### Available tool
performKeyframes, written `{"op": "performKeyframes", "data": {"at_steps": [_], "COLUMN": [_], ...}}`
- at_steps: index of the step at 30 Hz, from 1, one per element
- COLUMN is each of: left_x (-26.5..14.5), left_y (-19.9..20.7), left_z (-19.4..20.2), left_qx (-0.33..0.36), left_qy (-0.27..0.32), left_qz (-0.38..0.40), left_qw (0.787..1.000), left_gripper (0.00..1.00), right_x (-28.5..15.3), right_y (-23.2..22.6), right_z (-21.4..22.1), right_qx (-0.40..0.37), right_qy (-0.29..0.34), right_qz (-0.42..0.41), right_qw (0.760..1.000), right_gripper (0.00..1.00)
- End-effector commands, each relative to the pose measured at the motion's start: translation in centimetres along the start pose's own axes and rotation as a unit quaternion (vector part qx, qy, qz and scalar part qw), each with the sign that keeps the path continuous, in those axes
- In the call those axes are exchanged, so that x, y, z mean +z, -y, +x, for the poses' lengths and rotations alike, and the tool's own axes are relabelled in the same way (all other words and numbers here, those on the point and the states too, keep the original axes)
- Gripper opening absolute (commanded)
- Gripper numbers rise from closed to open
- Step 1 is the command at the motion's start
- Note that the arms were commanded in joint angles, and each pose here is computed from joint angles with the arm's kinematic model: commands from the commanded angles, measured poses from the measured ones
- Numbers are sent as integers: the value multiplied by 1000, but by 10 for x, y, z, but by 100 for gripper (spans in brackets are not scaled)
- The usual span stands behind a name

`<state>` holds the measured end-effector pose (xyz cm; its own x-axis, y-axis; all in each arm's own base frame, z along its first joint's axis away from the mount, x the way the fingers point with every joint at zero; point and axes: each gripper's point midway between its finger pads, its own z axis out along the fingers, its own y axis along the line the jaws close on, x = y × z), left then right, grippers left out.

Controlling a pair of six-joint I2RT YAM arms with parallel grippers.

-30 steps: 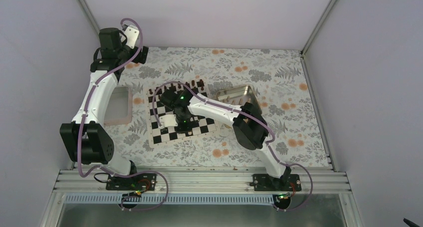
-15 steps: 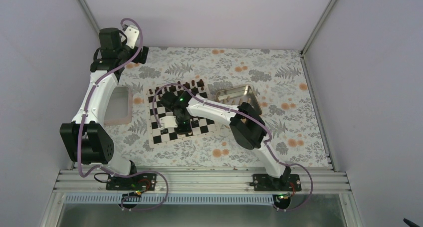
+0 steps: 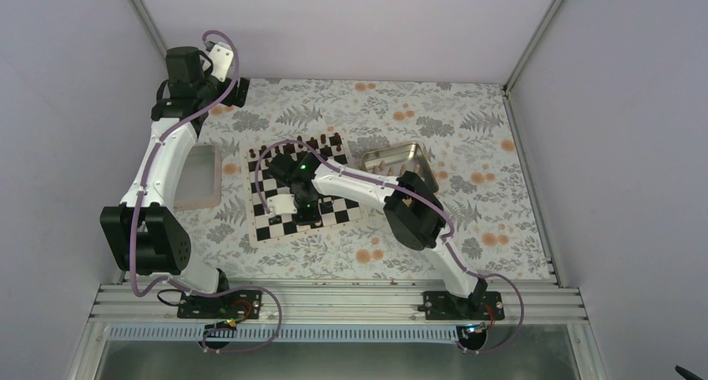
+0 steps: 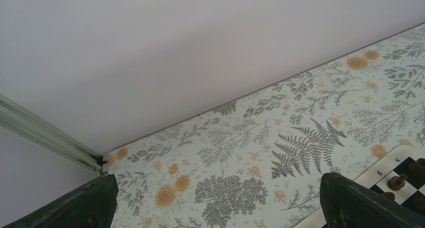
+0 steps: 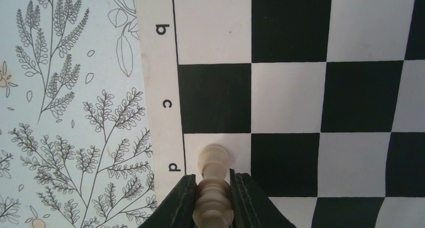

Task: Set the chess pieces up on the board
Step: Place the chess piece on the chessboard.

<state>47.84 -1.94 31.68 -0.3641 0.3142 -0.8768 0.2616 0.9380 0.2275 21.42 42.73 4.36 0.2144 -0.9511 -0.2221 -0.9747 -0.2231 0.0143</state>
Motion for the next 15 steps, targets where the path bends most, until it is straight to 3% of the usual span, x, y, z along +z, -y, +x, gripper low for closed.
{"op": "performKeyframes", "data": {"at_steps": [1, 6, 15], "left_x": [-5, -4, -5], "left_y": [2, 2, 2], "left_z": [-5, -5, -6], "left_qx": [6, 6, 5], "left_qy": [11, 11, 13], "left_qz": [5, 8, 7], "left_qw": [1000, 1000, 1000], "left_gripper": [100, 100, 100], "right_x": [14, 10, -20], "right_y": [-5, -3, 7], "right_z": [3, -2, -14], "right_qx": [-1, 1, 7], "right_qy": [-12, -3, 24], "right_qz": [-11, -5, 14], "right_qw": [1000, 1000, 1000], "right_gripper": [23, 39, 45]}}
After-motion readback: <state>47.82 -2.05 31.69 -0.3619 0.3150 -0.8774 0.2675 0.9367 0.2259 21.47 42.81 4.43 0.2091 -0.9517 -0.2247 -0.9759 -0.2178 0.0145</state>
